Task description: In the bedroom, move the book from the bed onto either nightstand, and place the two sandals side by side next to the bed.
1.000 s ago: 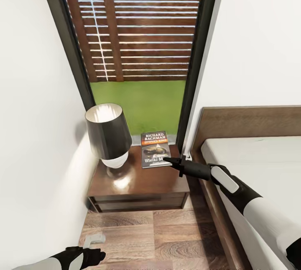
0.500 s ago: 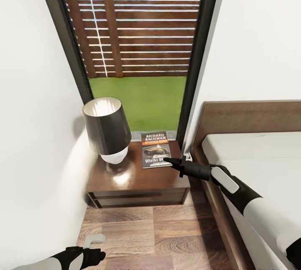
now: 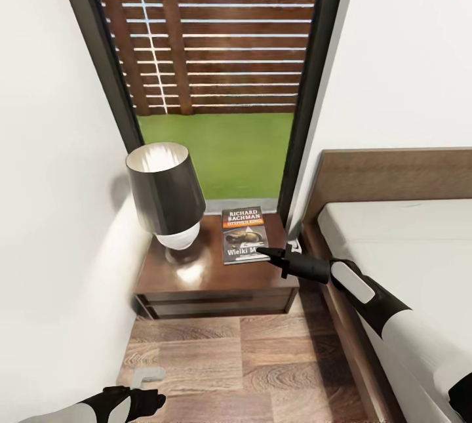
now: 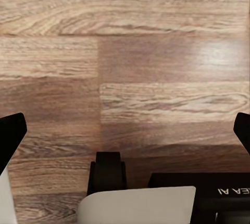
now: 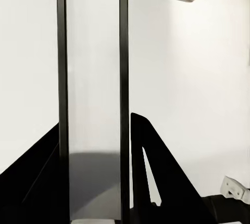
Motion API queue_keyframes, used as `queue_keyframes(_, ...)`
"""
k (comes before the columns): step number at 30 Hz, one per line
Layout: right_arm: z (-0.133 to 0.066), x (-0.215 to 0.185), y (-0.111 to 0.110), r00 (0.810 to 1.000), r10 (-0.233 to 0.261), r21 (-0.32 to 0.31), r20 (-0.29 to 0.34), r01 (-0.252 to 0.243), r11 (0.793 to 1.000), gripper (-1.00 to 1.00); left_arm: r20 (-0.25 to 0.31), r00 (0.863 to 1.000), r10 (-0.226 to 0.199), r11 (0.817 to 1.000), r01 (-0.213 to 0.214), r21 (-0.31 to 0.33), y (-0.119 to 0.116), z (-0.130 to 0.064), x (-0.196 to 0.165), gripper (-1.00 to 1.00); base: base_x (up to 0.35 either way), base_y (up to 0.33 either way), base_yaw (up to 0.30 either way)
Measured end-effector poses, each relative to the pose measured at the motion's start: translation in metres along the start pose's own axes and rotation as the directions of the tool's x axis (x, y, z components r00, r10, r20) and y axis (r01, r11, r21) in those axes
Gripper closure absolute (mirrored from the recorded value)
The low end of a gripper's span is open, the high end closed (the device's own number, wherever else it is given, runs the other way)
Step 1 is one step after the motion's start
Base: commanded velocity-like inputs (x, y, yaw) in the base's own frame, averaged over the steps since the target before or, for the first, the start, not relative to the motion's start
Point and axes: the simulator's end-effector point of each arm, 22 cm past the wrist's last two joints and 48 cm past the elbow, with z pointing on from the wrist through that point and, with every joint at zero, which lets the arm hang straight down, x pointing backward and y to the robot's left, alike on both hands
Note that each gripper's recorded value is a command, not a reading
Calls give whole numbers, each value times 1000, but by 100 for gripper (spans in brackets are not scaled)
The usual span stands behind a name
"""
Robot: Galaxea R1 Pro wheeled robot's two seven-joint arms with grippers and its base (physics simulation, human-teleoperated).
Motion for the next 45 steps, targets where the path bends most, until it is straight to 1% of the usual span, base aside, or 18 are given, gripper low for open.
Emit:
queue_keyframes(23, 3, 9, -59, 1000, 27, 2, 0, -27, 1000, 100, -29, 1000, -2, 1000, 2, -2, 5, 50, 23, -100, 0, 0, 0)
queue_keyframes(45, 2, 10, -61, 999, 33, -2, 2, -33, 999, 100, -32, 999, -2, 1000, 2, -2, 5, 51, 24, -100, 0, 0, 0)
